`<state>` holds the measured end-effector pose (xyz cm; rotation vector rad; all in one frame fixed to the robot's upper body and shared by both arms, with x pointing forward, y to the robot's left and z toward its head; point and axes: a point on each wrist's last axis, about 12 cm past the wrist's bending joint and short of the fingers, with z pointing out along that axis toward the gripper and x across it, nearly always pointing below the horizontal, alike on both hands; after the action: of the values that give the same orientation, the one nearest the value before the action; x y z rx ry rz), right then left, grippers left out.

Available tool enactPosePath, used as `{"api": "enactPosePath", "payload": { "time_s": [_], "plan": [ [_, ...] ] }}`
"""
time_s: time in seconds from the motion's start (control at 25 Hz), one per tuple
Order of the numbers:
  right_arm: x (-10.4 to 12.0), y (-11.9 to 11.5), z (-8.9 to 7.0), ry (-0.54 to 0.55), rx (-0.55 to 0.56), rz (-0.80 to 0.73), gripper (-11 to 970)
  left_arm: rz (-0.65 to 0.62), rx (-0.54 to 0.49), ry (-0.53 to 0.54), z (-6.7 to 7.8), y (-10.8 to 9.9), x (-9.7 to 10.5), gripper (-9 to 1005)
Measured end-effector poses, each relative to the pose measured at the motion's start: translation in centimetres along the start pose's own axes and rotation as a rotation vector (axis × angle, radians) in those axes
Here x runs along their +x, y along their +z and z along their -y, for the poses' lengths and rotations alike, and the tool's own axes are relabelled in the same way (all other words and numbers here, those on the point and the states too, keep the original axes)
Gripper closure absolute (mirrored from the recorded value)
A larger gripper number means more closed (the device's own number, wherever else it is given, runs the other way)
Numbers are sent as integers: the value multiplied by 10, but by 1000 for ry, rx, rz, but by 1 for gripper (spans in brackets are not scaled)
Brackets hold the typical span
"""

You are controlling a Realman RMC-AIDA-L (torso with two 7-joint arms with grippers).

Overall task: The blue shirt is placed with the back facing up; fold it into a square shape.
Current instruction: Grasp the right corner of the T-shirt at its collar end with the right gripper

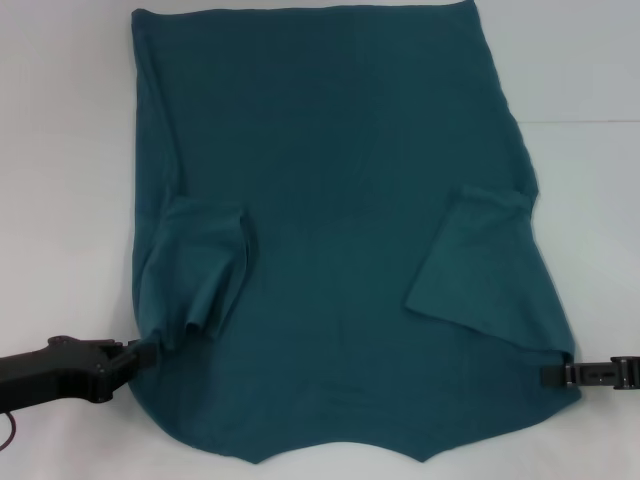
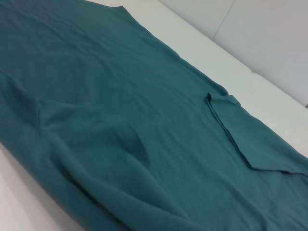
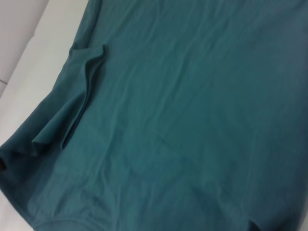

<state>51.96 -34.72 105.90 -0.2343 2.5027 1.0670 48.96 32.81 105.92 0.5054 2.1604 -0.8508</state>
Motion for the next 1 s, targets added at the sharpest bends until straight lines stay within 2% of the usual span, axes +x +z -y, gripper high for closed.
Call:
{"api": "enactPosePath", "payload": {
  "time_s": [0.4,0.72,1.0],
  "plan": [
    [-8,11,-12,-36,-48,-20,200,2,-15,0,-2,0,0,942],
    [-10,13,-13,-15,-51,-22,275,4,-26,0,-3,0,0,941],
    [-11,7,-9,35,-29,-17,547,4,-26,0,-3,0,0,940]
  ]
}}
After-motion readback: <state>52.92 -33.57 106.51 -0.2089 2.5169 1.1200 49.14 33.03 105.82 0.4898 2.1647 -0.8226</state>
